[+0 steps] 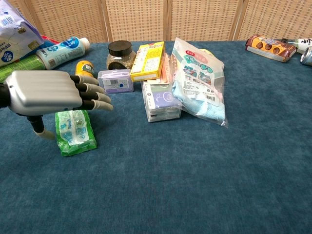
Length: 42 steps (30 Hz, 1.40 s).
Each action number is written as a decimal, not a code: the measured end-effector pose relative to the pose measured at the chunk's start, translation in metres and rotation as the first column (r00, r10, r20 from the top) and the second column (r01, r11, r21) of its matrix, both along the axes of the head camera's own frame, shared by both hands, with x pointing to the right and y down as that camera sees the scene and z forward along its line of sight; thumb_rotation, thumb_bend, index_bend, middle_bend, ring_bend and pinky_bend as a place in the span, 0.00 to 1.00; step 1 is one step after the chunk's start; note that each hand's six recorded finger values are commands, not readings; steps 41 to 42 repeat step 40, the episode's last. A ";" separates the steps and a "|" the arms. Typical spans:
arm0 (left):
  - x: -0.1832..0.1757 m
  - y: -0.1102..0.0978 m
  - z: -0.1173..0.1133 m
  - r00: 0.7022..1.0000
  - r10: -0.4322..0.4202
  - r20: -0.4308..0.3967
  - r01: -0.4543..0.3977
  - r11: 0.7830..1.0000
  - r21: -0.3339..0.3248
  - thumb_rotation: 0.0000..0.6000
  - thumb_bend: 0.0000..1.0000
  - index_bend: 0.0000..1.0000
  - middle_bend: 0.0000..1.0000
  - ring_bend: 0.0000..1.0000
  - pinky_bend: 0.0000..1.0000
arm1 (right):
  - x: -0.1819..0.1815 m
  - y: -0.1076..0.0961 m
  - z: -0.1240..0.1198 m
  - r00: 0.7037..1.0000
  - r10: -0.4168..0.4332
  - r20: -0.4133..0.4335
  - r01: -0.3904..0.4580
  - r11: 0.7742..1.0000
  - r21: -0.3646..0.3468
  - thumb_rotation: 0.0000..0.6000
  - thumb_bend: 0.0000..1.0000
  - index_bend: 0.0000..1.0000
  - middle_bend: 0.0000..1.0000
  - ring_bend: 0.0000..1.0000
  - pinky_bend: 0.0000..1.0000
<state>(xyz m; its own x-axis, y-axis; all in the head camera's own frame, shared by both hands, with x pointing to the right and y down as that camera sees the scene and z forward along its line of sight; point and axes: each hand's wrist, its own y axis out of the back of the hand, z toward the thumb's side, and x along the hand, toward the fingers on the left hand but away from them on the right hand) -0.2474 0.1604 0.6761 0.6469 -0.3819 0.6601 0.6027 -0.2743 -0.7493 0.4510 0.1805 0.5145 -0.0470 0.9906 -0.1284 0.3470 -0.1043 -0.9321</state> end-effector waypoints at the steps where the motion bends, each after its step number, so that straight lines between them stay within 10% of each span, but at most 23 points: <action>1: 0.001 0.001 0.002 1.000 0.005 0.004 -0.005 1.000 0.000 1.00 0.00 0.00 0.00 0.00 0.00 | 0.001 0.000 -0.001 1.000 0.002 0.002 -0.002 1.000 0.002 1.00 0.00 0.00 0.00 0.00 0.00; 3: 0.003 0.003 0.006 1.000 0.009 0.005 -0.009 1.000 -0.003 1.00 0.00 0.02 0.00 0.00 0.04 | 0.002 -0.001 -0.002 1.000 0.005 0.008 -0.005 1.000 0.006 1.00 0.00 0.00 0.00 0.00 0.00; 5: 0.006 0.004 0.007 1.000 0.009 -0.004 -0.009 1.000 -0.004 1.00 0.00 0.24 0.06 0.10 0.33 | 0.003 -0.001 -0.003 1.000 0.007 0.012 -0.007 1.000 0.009 1.00 0.00 0.00 0.00 0.00 0.00; 8: 0.012 0.007 0.007 1.000 0.008 -0.029 -0.008 1.000 -0.012 1.00 0.00 0.64 0.52 0.54 0.77 | 0.004 -0.001 -0.004 1.000 0.009 0.019 -0.009 1.000 0.011 1.00 0.00 0.00 0.00 0.00 0.00; 11: 0.016 0.011 0.008 0.999 0.030 -0.044 -0.030 1.000 -0.007 1.00 0.00 0.86 0.78 0.76 0.90 | 0.004 -0.002 -0.005 1.000 0.009 0.024 -0.009 1.000 0.013 1.00 0.00 0.00 0.00 0.00 0.00; 25: 0.012 -0.023 -0.050 0.981 -0.049 -0.189 0.073 0.990 0.121 1.00 0.00 0.94 0.86 0.84 0.94 | 0.000 -0.001 -0.003 1.000 0.000 0.023 0.000 1.000 0.004 1.00 0.00 0.00 0.00 0.00 0.00; 34: 0.023 -0.079 -0.137 0.911 -0.086 -0.402 0.217 0.931 0.293 1.00 0.00 0.94 0.86 0.84 0.93 | -0.004 0.001 -0.003 1.000 -0.008 0.020 0.008 1.000 0.003 1.00 0.00 0.00 0.00 0.00 0.00; 42: 0.028 -0.087 -0.155 0.899 -0.077 -0.432 0.232 0.919 0.319 1.00 0.00 0.94 0.86 0.84 0.93 | -0.003 0.000 -0.005 1.000 -0.004 0.024 0.003 1.000 0.009 1.00 0.00 0.00 0.00 0.00 0.00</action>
